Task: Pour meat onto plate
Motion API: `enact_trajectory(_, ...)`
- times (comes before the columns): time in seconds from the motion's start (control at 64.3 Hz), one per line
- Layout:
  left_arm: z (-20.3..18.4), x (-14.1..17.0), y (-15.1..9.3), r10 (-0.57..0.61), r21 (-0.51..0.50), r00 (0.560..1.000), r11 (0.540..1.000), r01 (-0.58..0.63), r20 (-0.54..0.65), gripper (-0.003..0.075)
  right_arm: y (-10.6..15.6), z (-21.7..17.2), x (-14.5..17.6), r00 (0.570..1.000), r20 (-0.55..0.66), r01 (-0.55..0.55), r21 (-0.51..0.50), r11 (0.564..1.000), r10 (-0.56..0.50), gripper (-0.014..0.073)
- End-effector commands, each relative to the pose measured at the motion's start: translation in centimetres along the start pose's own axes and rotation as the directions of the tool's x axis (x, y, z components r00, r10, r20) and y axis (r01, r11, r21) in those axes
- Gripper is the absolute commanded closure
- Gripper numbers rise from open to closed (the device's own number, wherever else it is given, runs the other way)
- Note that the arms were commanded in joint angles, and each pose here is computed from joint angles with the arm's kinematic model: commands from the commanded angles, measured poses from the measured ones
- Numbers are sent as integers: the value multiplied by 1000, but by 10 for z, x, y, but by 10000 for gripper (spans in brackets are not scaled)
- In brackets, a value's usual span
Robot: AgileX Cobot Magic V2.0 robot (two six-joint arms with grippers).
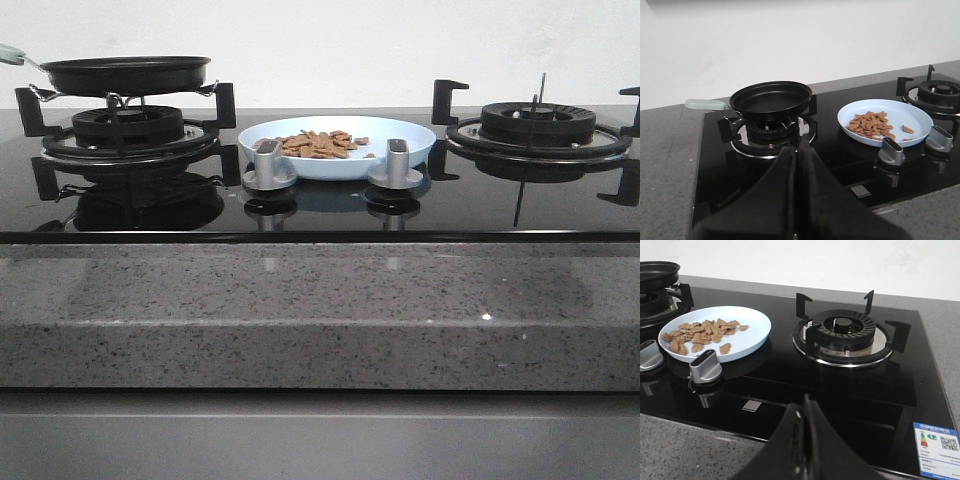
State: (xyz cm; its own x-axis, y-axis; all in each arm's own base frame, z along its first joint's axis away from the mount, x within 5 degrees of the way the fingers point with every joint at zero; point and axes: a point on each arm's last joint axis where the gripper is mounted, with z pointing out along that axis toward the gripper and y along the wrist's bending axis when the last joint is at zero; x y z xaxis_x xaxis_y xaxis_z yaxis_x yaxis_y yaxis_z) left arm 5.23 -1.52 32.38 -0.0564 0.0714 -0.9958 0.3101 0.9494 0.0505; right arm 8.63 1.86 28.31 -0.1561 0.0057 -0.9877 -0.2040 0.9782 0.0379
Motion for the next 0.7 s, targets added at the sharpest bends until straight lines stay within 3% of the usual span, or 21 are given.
enact_trajectory(0.0,-2,-12,0,-9,12,996,1000,8,89,741,-1,-2,-17,994,107,9,13,1000,-10,656)
enact_trajectory(0.187,2,8,0,-12,-17,999,1000,13,46,741,-1,-2,-17,994,107,9,13,1000,-10,656)
enact_trajectory(0.342,-9,34,4,-28,-148,998,988,37,63,741,-1,-2,-17,994,107,9,13,1000,-10,656)
enact_trajectory(0.482,-13,62,1,35,-231,998,973,-20,60,741,-1,-2,-17,994,107,9,13,1000,-10,656)
enact_trajectory(0.685,-3,94,7,-34,-333,999,942,38,16,741,-1,-2,-17,994,106,9,13,1000,-10,656)
